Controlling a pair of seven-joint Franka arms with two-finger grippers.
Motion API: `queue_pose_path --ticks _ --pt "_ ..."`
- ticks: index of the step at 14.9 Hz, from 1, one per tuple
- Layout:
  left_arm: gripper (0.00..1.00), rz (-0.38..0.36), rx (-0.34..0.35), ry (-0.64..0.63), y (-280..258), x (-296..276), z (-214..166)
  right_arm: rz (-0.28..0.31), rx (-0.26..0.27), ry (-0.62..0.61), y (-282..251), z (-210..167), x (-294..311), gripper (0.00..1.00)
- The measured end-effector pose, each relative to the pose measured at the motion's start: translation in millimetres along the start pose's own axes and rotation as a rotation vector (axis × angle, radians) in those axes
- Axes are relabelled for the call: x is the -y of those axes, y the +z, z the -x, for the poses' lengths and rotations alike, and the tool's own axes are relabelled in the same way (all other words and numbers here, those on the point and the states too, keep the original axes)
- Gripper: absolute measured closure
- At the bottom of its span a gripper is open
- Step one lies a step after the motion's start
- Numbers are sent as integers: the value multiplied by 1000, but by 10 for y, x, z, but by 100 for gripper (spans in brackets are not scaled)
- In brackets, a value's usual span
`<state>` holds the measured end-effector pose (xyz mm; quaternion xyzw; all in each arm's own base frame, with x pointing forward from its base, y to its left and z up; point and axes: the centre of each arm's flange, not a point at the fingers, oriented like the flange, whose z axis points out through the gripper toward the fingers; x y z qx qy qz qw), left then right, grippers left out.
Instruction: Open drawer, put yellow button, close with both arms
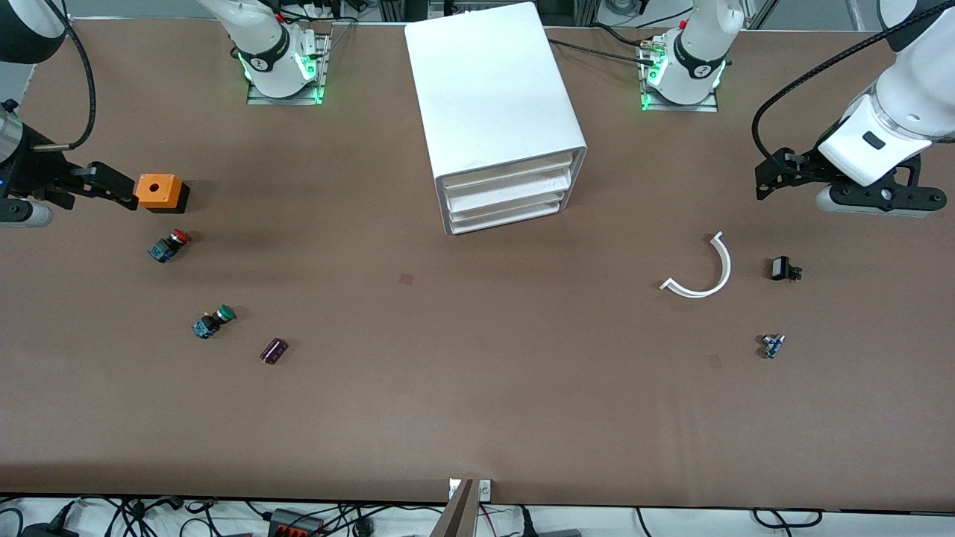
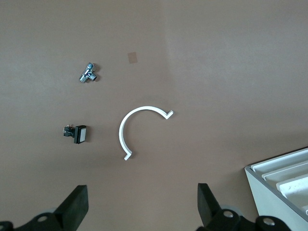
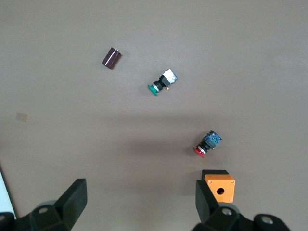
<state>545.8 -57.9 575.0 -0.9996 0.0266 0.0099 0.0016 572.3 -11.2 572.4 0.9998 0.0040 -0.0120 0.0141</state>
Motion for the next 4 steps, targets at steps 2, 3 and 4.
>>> queue_pose_path --ticks 2,3,4 --pt "0 0 0 0 0 -2 0 0 4 0 11 10 1 0" --pt "0 0 0 0 0 -3 1 0 7 0 19 23 1 0" --pt "0 0 0 1 0 -4 1 0 10 0 30 47 2 0"
